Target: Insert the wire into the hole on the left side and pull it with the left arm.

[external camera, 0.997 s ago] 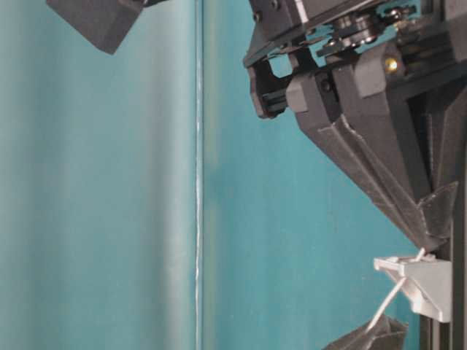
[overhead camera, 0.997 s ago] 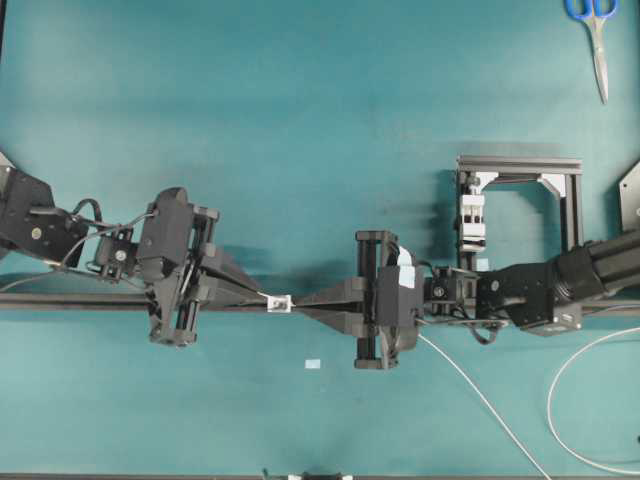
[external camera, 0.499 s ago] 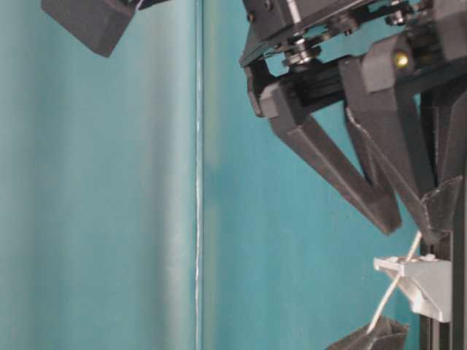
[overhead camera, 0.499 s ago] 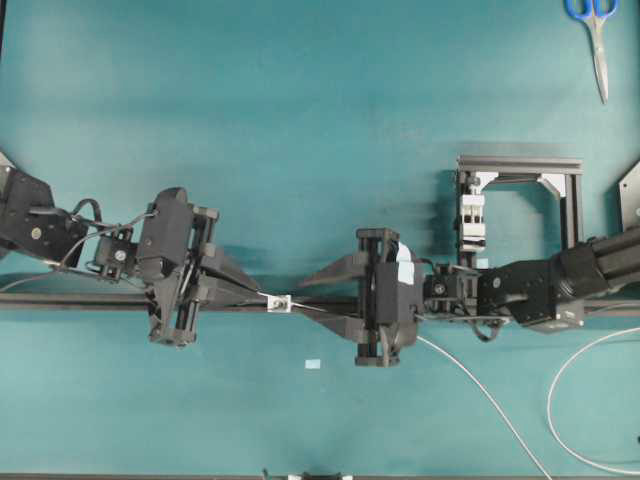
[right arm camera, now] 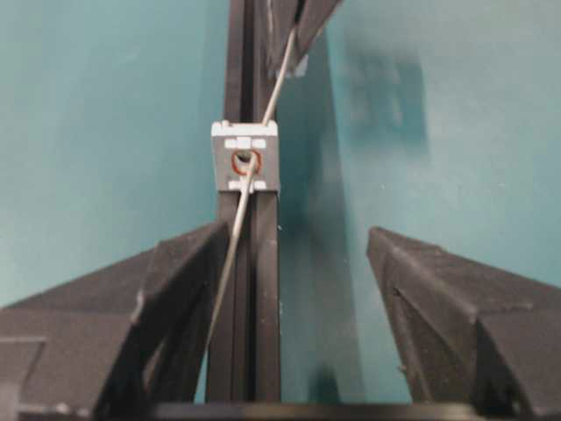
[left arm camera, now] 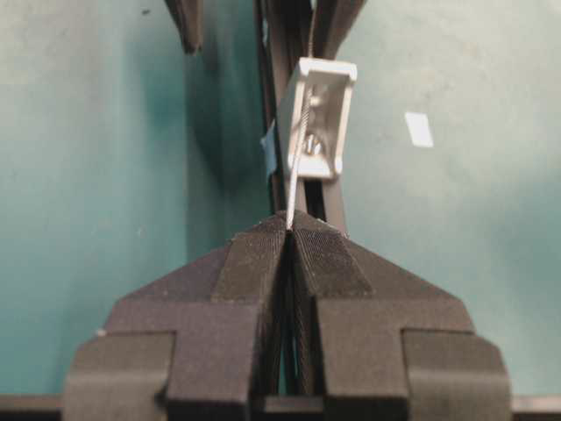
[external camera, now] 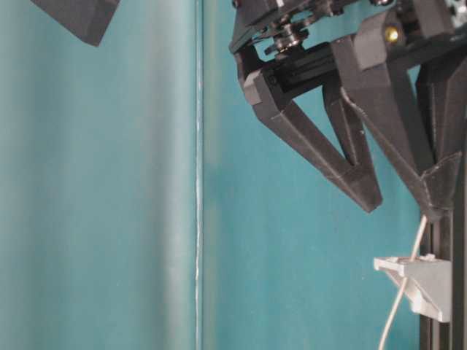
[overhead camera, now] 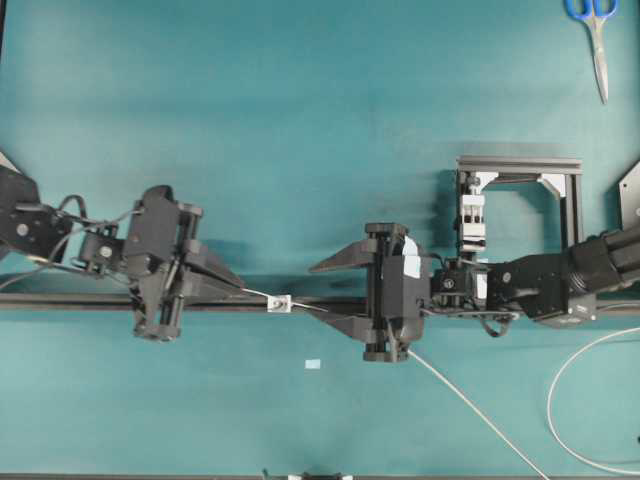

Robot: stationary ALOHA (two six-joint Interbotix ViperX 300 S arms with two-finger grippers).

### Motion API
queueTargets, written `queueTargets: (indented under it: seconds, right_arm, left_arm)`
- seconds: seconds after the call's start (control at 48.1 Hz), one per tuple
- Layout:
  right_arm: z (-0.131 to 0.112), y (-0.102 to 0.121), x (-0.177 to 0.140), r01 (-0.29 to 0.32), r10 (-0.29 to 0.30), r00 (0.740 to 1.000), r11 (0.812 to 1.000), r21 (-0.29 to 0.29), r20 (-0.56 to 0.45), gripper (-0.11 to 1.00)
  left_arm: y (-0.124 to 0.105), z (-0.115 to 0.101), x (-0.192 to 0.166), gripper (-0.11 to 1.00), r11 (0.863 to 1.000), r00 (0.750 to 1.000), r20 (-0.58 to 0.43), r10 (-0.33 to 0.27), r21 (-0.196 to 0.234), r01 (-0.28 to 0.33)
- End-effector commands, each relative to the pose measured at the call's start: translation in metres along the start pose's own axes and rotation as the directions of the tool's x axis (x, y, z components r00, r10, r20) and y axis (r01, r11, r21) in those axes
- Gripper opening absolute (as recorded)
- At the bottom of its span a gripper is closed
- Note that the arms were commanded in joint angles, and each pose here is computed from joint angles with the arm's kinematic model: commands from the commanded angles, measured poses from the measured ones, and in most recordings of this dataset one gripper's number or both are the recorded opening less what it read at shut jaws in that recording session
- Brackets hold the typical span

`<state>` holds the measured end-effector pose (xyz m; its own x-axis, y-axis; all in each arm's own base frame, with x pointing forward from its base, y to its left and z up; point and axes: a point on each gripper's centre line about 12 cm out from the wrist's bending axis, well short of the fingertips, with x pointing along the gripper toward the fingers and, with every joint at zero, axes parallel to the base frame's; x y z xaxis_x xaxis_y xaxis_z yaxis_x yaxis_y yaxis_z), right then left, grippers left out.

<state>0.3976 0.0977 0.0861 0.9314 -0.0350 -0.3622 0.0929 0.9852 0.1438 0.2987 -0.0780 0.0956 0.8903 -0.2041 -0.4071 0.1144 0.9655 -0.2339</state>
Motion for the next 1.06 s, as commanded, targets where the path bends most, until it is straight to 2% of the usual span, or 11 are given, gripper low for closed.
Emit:
queueTargets:
  seconds: [0.0,0.229,0.499,0.727,1.039]
  right_arm:
    - [0.014,0.003,-0.003,-0.01,0.01,0.999,1.0,0.011,0.034,0.8]
    - [0.013,0.003,-0.004,-0.009,0.009,0.999,1.0,0.01,0.032,0.8]
    - [0.012,0.003,-0.004,-0.009,0.008,1.0,1.0,0.01,0.03,0.8]
    - [0.013,0.003,-0.004,-0.009,0.009,0.999,1.0,0.01,0.032,0.8]
    - [0.015,0.003,-0.006,-0.012,0.012,0.999,1.0,0.014,0.032,0.8]
  left_arm:
    - [-0.004,0.009,-0.008,-0.11,1.0,0.999,0.034,-0.015,0.002,0.015]
    - [-0.006,0.005,-0.03,-0.11,1.0,0.999,0.038,-0.03,0.007,0.029]
    - [-0.016,-0.005,-0.056,-0.11,0.997,0.996,0.026,-0.081,0.022,0.081]
    - [-0.013,-0.014,-0.073,-0.11,0.997,0.997,-0.01,-0.075,0.021,0.075]
    - [-0.011,-0.013,-0.095,-0.11,0.997,0.997,-0.005,-0.08,0.016,0.08]
